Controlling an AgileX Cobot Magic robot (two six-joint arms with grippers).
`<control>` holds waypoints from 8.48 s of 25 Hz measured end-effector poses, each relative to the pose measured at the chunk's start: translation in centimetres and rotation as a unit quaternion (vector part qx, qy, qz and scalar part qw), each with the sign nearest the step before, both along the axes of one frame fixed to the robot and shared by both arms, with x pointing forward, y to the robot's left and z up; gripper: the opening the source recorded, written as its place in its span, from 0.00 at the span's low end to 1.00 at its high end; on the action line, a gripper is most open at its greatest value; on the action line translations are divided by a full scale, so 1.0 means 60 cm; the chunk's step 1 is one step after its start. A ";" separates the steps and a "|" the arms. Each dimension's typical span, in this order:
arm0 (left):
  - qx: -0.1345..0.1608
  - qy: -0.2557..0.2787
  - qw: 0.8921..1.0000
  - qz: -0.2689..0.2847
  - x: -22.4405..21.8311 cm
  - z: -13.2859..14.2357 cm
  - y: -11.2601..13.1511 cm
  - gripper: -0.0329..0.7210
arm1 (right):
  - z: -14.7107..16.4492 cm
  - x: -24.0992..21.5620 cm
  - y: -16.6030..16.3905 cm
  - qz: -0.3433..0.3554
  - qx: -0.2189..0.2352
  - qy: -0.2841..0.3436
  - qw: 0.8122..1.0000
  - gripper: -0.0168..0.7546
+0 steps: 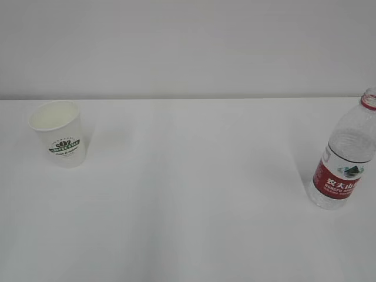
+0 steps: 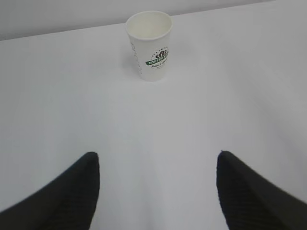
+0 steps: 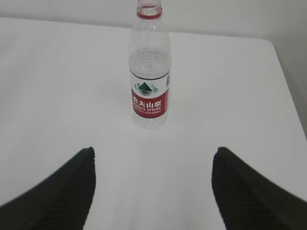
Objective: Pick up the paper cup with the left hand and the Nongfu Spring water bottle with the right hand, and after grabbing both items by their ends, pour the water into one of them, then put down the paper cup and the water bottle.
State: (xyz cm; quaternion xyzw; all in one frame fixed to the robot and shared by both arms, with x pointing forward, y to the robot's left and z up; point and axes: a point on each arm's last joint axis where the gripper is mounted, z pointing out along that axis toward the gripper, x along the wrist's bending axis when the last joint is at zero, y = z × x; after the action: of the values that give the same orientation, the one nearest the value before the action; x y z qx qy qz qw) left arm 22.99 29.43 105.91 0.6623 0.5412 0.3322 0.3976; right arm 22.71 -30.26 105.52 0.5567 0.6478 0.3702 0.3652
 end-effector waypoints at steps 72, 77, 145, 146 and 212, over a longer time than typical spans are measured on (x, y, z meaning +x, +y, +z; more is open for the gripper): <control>0.028 -0.061 0.997 0.033 0.374 -0.007 -0.021 0.76 | 0.026 0.340 0.044 0.027 -0.017 -0.077 0.997 0.74; 0.018 -0.090 0.995 0.039 0.367 -0.042 -0.020 0.76 | 0.018 0.341 0.044 0.026 -0.015 -0.098 0.995 0.74; -0.037 -0.026 0.998 -0.046 0.290 -0.283 -0.044 0.64 | -0.217 0.286 0.060 0.089 0.031 -0.130 0.987 0.74; -0.037 -0.026 0.998 -0.046 0.290 -0.283 -0.044 0.64 | -0.217 0.286 0.060 0.089 0.031 -0.130 0.987 0.74; -0.081 -0.014 0.995 -0.057 0.289 -0.283 -0.053 0.87 | -0.225 0.291 0.044 0.026 0.038 -0.114 0.992 0.83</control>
State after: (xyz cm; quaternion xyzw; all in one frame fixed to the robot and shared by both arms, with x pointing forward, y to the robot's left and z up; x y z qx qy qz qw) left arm 40.33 26.28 88.96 0.6530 0.5223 0.2731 0.4756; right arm 40.16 -27.64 92.04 0.5071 0.6018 0.4648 0.4057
